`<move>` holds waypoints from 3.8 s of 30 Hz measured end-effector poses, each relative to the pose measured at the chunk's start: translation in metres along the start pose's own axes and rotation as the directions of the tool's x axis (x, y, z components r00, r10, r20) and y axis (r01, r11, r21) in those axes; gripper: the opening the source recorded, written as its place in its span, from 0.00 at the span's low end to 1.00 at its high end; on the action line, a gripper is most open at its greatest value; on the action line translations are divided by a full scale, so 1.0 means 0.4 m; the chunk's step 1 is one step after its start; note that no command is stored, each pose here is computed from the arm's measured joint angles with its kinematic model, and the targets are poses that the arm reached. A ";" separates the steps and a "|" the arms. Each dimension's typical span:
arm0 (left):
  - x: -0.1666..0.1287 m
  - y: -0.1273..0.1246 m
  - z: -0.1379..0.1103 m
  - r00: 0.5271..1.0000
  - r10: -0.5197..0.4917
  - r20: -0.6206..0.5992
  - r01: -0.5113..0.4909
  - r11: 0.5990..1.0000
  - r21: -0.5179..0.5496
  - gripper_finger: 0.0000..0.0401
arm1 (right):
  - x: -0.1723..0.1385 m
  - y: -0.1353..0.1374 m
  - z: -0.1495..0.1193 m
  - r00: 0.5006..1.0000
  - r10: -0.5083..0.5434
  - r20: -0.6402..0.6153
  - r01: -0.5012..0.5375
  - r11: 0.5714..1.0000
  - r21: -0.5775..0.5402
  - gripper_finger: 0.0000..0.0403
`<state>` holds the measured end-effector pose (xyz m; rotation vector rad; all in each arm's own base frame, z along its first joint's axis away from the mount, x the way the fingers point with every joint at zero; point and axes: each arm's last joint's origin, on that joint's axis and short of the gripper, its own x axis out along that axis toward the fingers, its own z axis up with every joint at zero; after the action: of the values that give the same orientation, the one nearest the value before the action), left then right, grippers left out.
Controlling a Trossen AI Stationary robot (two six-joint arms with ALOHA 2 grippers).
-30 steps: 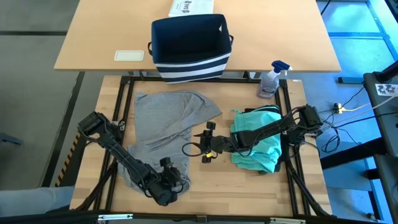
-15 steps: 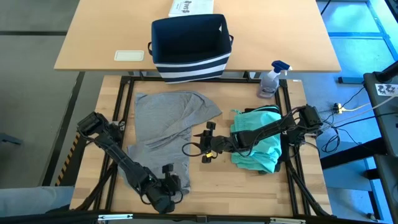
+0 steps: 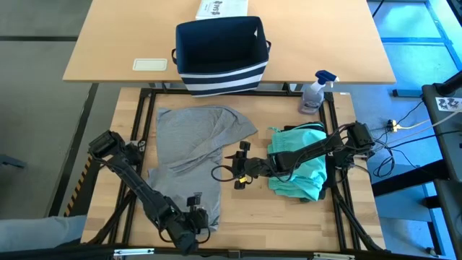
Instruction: Fold Laundry from Bin
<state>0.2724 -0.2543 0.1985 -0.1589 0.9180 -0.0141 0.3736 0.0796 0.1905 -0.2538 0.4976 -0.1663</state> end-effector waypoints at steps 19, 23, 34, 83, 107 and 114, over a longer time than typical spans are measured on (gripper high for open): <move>0.002 0.005 0.001 0.999 0.028 0.017 -0.029 0.999 0.018 0.03 | 0.000 0.005 0.001 0.997 0.076 0.008 -0.076 0.997 -0.005 0.40; 0.002 0.005 0.002 0.999 0.033 0.022 -0.033 0.999 0.018 0.03 | 0.000 0.005 0.004 0.997 0.075 0.019 -0.074 0.997 -0.033 0.40; 0.002 0.006 0.003 0.998 0.052 0.041 -0.053 0.999 0.015 0.03 | 0.010 -0.019 0.013 0.995 0.081 0.062 -0.079 0.996 -0.033 0.40; 0.003 0.008 0.003 0.997 0.065 0.051 -0.065 0.998 -0.001 0.03 | 0.016 -0.033 0.009 0.994 0.092 0.053 -0.095 0.995 0.043 0.40; 0.003 0.009 0.004 0.995 0.080 0.065 -0.080 0.997 -0.001 0.03 | 0.017 -0.033 0.009 0.994 0.092 0.053 -0.094 0.994 0.046 0.40; 0.003 0.009 0.004 0.995 0.080 0.065 -0.080 0.997 -0.002 0.03 | 0.017 -0.033 0.009 0.994 0.092 0.053 -0.094 0.994 0.046 0.40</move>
<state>0.2743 -0.2507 0.1981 -0.1209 0.8585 0.0642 0.3799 0.0661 0.1944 -0.1866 0.4536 -0.0807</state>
